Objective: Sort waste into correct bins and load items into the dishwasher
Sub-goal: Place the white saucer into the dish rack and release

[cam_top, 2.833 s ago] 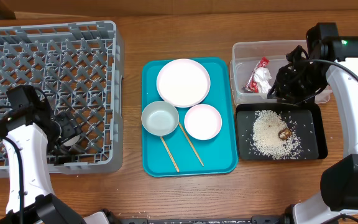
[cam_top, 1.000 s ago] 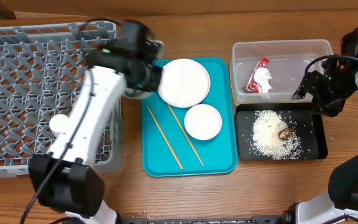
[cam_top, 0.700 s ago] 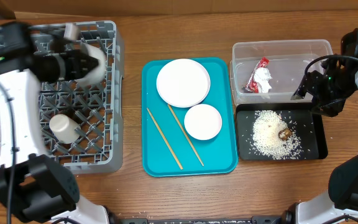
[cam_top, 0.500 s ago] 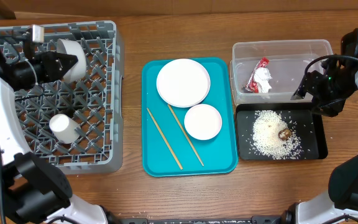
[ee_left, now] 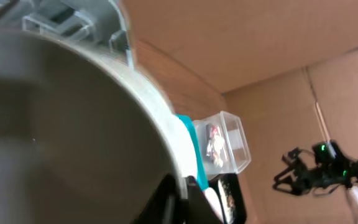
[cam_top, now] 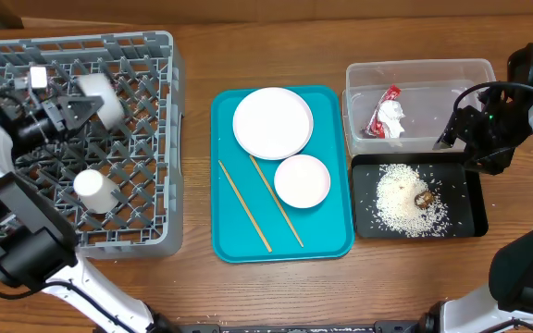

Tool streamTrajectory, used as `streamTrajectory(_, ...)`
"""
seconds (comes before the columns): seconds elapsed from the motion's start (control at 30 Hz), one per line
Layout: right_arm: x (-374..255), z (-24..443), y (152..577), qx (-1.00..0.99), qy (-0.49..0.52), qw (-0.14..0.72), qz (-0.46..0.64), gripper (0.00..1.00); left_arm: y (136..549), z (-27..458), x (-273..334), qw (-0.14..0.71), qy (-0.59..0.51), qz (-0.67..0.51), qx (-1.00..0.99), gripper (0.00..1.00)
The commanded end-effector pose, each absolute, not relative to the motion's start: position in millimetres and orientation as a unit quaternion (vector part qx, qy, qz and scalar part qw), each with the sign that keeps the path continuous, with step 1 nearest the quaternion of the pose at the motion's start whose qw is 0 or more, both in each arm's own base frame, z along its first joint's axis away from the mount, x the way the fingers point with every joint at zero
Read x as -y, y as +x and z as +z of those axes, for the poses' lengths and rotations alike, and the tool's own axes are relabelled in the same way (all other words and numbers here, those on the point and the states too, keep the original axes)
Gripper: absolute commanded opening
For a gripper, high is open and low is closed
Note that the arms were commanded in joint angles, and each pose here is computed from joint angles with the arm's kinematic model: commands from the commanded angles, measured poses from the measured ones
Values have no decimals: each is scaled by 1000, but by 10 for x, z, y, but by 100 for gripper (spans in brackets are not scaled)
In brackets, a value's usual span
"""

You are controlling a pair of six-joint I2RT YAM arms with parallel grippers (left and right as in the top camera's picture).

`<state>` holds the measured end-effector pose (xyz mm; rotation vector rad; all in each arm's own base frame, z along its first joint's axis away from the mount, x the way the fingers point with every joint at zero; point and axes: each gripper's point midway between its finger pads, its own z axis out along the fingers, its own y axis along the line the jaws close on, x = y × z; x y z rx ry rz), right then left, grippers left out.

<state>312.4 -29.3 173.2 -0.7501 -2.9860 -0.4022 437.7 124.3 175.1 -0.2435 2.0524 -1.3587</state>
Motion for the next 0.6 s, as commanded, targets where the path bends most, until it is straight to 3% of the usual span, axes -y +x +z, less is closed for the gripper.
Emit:
streamTrajectory(0.0, 285, 1810, 3140, 962, -237, 2, -133, 67, 4213, 1498, -1595, 309, -154, -507, -790, 27)
streamTrajectory(0.13, 286, 1808, 3144, 962, -237, 1, -133, 67, 3992, 1527, -1780, 293, -207, -517, -777, 69)
streamTrajectory(0.17, 286, 1808, 3143, 962, -237, 2, -133, 68, 3960, 1548, -1793, 295, -207, -516, -777, 72)
streamTrajectory(0.23, 283, 1808, 3135, 962, -237, 3, -133, 67, 3807, 1814, -1754, 317, -182, -502, -784, 100)
streamTrajectory(0.43, 279, 1809, 3118, 962, -236, 7, -133, 68, 3623, 2307, -1517, 316, -152, -426, -834, 100)
streamTrajectory(0.57, 279, 1809, 3115, 962, -236, 7, -133, 68, 3593, 2715, -948, 321, -74, -385, -862, 100)
